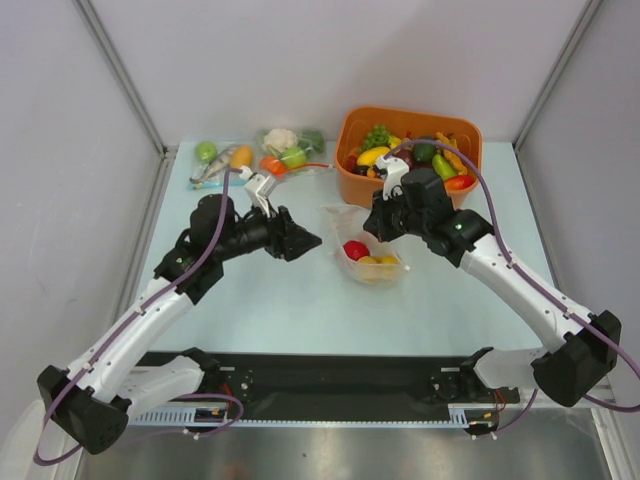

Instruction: Open the zip-top bag and remove the fake food

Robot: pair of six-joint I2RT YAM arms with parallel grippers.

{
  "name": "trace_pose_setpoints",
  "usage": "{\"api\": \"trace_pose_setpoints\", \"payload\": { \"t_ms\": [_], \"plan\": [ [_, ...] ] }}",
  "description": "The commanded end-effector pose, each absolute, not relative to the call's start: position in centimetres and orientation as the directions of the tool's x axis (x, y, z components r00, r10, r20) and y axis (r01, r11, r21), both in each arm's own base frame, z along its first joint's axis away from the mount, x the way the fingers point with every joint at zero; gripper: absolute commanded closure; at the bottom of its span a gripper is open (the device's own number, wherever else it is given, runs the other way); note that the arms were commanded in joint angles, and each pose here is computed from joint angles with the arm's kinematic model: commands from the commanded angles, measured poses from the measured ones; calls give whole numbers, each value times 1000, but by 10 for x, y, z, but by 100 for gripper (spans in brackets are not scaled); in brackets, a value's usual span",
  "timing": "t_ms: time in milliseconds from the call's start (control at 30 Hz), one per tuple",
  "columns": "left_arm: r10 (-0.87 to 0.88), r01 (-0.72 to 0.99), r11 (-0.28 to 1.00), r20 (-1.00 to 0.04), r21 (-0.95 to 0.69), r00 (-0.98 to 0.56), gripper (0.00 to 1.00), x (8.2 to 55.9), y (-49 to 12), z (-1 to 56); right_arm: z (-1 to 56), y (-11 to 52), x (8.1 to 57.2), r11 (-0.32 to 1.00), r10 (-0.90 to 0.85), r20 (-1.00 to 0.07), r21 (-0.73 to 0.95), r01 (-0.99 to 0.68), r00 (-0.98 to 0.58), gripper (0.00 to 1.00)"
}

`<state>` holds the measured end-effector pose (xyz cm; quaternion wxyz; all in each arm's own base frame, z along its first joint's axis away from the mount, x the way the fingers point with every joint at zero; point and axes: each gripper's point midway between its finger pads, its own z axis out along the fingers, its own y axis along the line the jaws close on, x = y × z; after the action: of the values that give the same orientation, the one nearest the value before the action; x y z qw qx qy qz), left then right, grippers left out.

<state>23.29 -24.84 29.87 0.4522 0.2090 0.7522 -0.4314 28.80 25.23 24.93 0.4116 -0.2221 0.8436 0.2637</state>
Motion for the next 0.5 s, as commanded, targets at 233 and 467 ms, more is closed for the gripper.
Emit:
{"api": "trace_pose_setpoints", "payload": {
  "t_ms": [233, 467],
  "plan": [
    [-214, 550, 458, -687, -699, -695, 30, 218, -292, 283, 255, 243, 296, 832, -79, -833, 247, -496, -548, 100],
    [-248, 537, 426, -665, -728, -705, 29, 225, -309, 286, 247, 249, 285, 831, -104, -826, 233, -504, -554, 100]
  ]
}}
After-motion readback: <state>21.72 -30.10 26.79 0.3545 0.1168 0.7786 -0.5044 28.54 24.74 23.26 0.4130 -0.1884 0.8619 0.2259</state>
